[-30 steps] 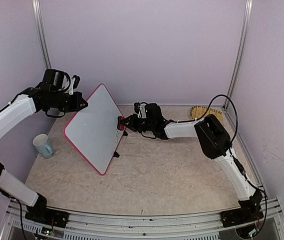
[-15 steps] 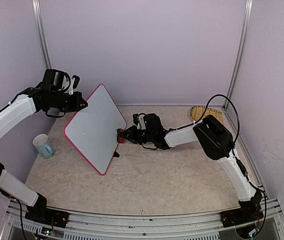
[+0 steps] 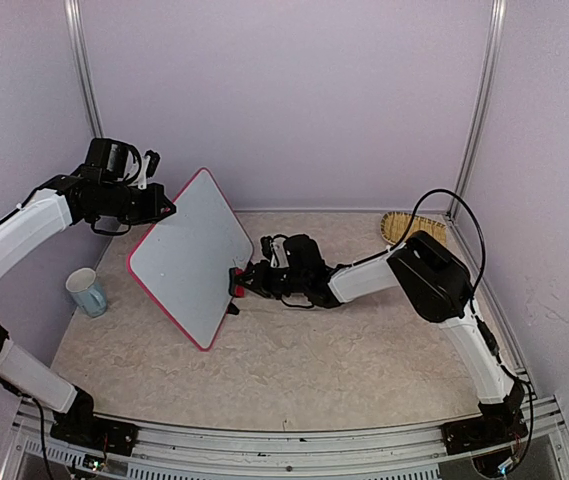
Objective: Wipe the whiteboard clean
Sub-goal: Erase the whiteboard at the center of the board.
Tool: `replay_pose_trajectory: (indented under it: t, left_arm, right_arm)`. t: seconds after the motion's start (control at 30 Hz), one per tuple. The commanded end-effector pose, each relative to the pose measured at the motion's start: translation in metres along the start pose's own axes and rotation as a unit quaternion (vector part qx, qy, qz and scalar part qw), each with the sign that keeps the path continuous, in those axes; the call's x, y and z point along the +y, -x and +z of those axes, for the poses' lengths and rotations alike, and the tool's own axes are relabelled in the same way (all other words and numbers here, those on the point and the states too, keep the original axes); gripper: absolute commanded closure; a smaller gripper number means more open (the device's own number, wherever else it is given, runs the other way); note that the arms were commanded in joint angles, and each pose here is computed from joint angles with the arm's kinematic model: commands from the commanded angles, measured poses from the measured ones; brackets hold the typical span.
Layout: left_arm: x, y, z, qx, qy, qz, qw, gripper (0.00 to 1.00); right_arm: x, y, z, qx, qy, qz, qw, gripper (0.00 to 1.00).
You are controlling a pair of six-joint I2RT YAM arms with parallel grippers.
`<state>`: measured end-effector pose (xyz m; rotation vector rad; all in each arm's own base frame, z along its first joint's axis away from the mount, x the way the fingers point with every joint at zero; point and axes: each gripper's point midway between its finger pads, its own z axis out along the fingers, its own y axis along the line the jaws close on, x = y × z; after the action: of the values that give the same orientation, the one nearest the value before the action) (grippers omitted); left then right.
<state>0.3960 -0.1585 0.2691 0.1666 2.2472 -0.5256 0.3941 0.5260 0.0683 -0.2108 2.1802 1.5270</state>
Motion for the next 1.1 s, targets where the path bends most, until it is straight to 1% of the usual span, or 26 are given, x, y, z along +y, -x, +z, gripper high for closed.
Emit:
replay_pose_trajectory:
  t: [0.0,0.4,0.67,0.83,1.07]
  left_arm:
    - [-0.014,-0.022,0.009,0.036,-0.035,0.03,0.998,1.0]
    - [-0.014,-0.022,0.007,0.034,-0.036,0.03,0.998,1.0]
    - [-0.015,-0.022,0.005,0.032,-0.037,0.031,0.998,1.0]
    - [-0.015,-0.022,0.005,0.032,-0.037,0.031,0.998,1.0]
    - [-0.015,-0.022,0.005,0.032,-0.037,0.031,0.998,1.0]
  right_arm:
    - [0.052,-0.014,0.002,0.023,0.049,-0.02,0.998,0.92]
    - [0.036,0.037,0.006,-0.02,0.027,-0.032,0.999,0.92]
    - [0.018,0.065,0.007,-0.046,0.01,-0.032,0.998,0.91]
    - [0.0,0.072,0.01,-0.052,-0.01,-0.023,0.998,0.91]
    - [-0.037,0.056,0.011,-0.039,-0.048,0.007,0.998,0.92]
